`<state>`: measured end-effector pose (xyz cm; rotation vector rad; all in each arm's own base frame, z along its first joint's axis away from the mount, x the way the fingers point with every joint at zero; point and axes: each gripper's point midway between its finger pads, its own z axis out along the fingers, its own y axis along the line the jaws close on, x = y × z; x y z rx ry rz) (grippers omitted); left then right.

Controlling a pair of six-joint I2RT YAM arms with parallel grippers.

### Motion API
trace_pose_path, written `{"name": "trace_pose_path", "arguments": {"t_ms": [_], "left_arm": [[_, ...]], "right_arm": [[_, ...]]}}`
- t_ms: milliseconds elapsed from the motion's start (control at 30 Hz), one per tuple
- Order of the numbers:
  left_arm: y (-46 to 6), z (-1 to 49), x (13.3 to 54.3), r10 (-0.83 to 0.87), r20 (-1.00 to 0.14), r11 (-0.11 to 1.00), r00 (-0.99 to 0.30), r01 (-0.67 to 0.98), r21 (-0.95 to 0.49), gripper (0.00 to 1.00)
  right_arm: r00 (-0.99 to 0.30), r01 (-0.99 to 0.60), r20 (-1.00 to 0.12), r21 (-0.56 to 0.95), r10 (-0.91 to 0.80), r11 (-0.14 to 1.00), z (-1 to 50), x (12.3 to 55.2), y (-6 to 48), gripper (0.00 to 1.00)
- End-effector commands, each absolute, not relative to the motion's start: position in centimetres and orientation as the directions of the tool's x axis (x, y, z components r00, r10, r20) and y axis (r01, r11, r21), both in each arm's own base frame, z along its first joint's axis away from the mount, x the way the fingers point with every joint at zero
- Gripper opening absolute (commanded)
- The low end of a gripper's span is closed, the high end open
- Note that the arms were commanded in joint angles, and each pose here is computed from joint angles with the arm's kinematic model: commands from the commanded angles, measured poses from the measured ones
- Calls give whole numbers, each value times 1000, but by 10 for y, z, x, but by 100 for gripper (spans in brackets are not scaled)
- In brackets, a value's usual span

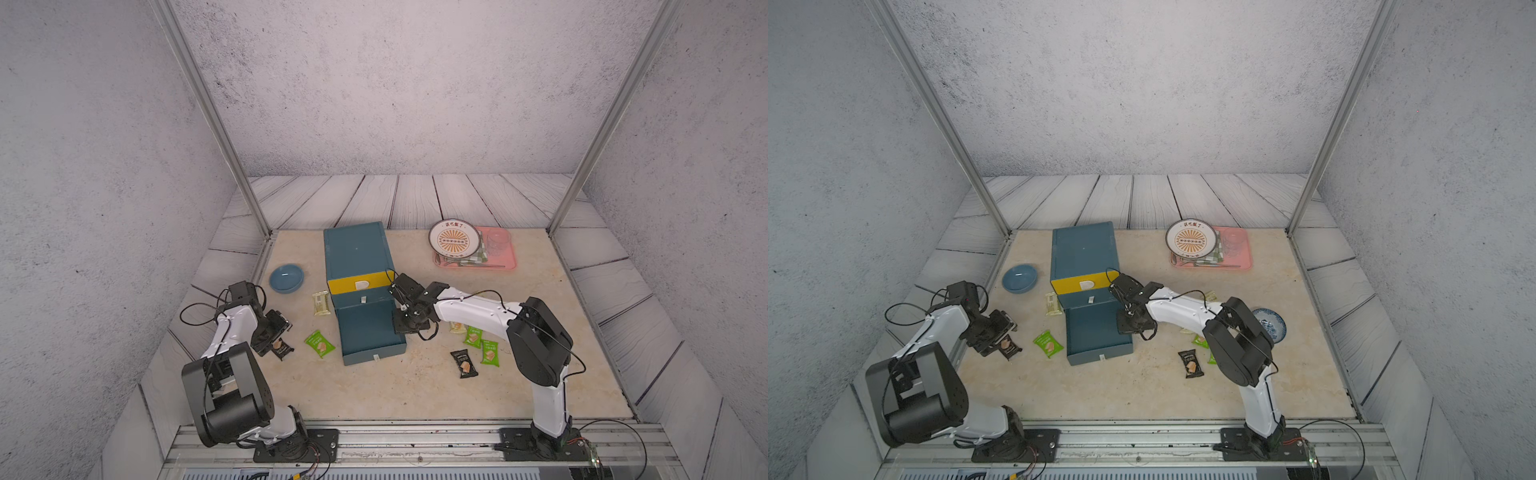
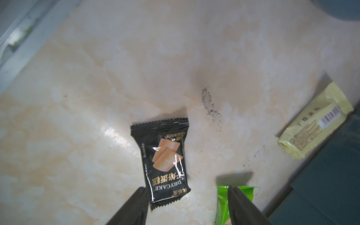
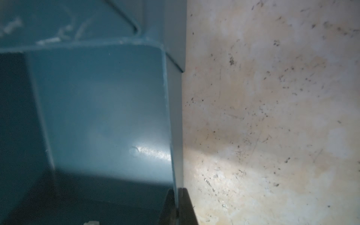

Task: Take the cookies out of the drawer
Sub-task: Place the cookie at the center of the board, then close the drawer in the storage box.

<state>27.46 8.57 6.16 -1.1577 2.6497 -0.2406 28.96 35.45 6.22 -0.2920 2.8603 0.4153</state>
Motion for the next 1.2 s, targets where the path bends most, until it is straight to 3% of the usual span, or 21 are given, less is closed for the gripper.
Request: {"name": "trace_pose_path", "arguments": {"t_ms": [0,300,433,567,700,833,933,1067,1167], "left_arm": [[76,71,287,-729,-161,675,-666,-659,-332,76],[19,160,339,-670,-267,673,-692,-416,-612,82],[-13,226,360,-615,-388,702,-686,-253,-665,82],[-12,290,374,-631,-511,715,-583,-182,-675,83],[-15,341,394,-625,-579,721,-524,-103,-685,83],[-63,375,426,-555,-612,698,-563,84,-711,83],[-104,368,437,-440,-630,723,-639,163,-671,81],[-126,339,451,-368,-600,732,-710,176,-658,69],[-139,328,457,-330,-590,726,-737,202,-657,67]], "right_arm": [[-952,-184,-282,220,-118,958,60,302,350,0],[-944,-217,-295,212,-149,953,57,306,353,2],[-937,-235,-312,223,-159,946,65,306,354,22],[-924,-248,-351,249,-151,936,83,305,353,41],[-919,-257,-363,261,-152,931,95,303,352,46],[-909,-249,-395,263,-131,932,112,301,343,47],[-890,-244,-448,312,-84,918,140,295,335,43],[-874,-235,-485,435,7,870,158,270,330,0],[-853,-255,-517,528,68,810,154,241,341,0]]}}
